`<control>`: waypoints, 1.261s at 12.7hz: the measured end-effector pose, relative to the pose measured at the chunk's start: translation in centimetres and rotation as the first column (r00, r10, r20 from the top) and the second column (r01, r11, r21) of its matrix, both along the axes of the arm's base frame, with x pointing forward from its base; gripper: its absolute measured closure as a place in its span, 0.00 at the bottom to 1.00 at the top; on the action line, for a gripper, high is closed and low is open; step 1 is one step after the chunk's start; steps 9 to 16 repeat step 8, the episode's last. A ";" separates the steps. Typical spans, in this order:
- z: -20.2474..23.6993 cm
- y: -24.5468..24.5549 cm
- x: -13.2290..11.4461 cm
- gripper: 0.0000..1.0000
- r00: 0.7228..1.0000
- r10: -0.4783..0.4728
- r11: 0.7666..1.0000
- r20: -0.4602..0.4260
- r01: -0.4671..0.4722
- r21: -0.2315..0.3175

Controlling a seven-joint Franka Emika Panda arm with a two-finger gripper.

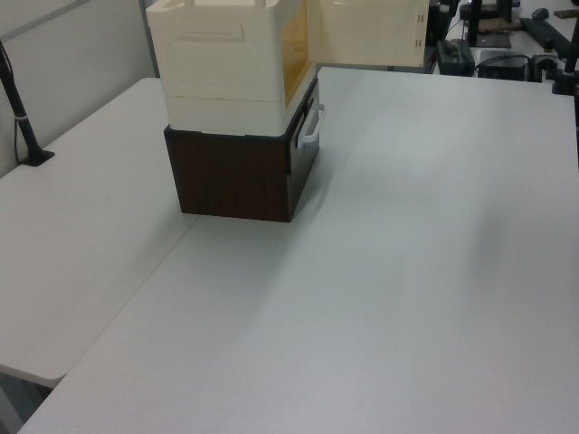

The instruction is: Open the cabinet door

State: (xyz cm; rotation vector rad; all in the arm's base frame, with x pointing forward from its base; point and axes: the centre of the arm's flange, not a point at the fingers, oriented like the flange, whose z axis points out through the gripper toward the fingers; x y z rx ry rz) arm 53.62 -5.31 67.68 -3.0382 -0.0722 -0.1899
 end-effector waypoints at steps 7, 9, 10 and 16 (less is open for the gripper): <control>-3.6 3.3 1.7 0.00 0.996 0.053 0.994 -0.073 -0.060 -0.090; -3.8 3.1 1.8 0.00 0.996 0.052 0.994 -0.076 -0.059 -0.096; -3.8 3.1 1.8 0.00 0.996 0.052 0.994 -0.076 -0.059 -0.096; -3.8 3.1 1.8 0.00 0.996 0.052 0.994 -0.076 -0.059 -0.096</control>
